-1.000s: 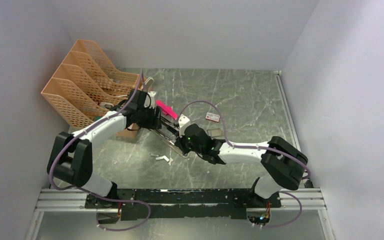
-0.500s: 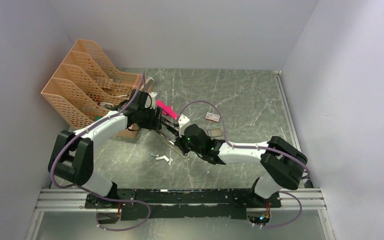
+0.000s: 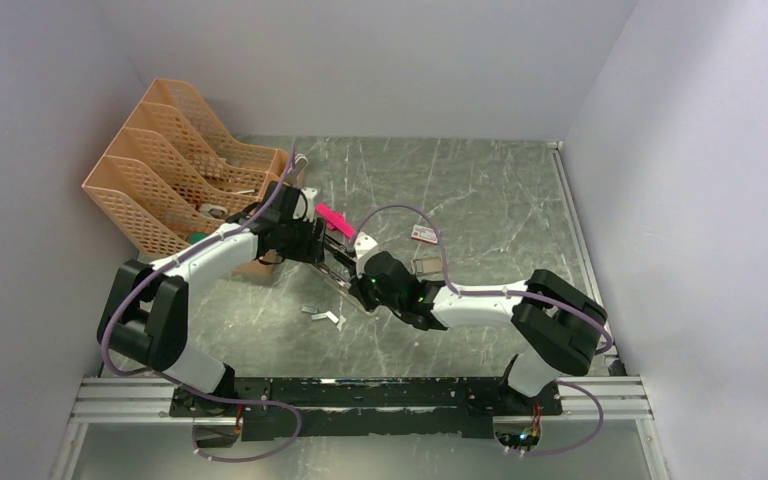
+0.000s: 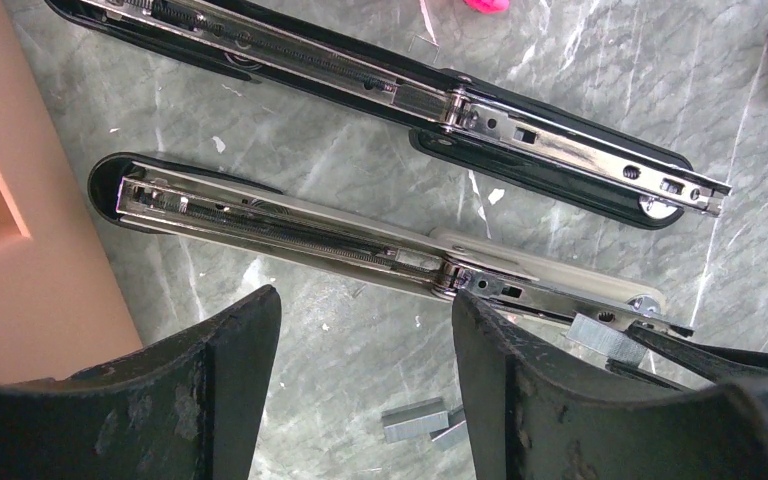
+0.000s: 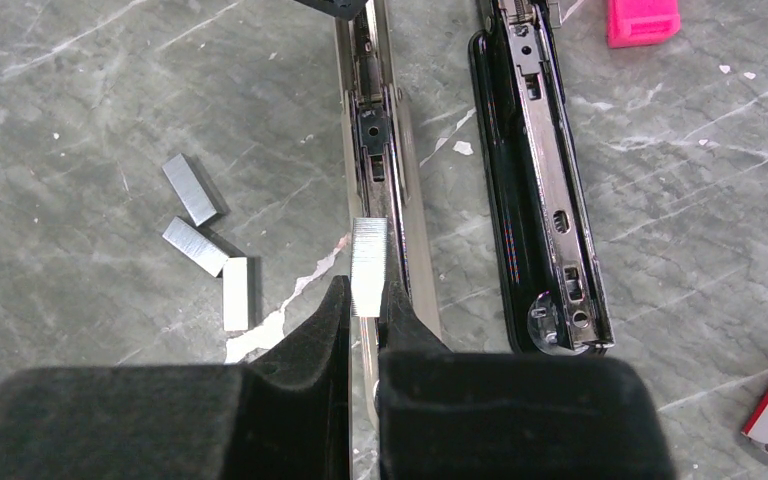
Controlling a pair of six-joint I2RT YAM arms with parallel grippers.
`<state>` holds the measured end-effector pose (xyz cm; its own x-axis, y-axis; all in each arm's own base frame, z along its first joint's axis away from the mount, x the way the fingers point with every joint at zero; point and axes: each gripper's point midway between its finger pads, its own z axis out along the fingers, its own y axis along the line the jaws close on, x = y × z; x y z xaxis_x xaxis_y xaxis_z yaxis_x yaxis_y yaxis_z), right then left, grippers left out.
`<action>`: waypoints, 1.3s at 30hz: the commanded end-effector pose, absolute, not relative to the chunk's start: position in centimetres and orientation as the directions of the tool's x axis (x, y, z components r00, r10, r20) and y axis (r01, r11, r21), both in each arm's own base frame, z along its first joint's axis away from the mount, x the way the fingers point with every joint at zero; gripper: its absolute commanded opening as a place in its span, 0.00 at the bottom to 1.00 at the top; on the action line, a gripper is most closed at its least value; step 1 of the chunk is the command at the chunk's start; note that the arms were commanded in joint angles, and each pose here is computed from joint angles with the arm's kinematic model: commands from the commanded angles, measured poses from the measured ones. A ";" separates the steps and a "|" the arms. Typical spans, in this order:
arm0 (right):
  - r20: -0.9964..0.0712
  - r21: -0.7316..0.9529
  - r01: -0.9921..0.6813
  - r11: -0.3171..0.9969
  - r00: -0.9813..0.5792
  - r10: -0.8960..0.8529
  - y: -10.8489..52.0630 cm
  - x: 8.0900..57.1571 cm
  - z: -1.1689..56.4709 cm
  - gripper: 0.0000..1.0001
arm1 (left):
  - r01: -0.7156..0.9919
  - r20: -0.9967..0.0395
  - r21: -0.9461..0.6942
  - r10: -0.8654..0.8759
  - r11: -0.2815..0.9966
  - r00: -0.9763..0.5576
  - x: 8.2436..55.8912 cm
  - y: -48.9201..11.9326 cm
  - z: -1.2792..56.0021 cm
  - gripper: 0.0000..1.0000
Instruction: Load the staples into the stapler
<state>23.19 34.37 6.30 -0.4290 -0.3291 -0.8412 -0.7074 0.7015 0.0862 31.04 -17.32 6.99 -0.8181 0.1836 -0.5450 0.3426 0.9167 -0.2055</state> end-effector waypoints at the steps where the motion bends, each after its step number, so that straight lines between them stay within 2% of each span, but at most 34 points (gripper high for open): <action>1: -0.864 0.095 -0.692 0.715 -0.415 -0.287 35.3 23.9 7.5 0.00 | 0.354 -0.548 -0.178 0.206 0.918 -0.810 31.0 -17.2 6.6 0.68; 39: -0.837 0.056 -0.683 0.728 -0.429 -0.339 34.8 24.1 6.3 0.00 | 0.366 -0.552 -0.165 0.221 0.916 -0.804 30.9 -17.3 6.5 0.69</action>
<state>23.74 34.22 5.78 -0.4389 -0.3413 -0.8312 -0.6843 0.7265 0.0630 30.93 -17.36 6.86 -0.8113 0.2041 -0.5478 0.3549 0.9166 -0.1841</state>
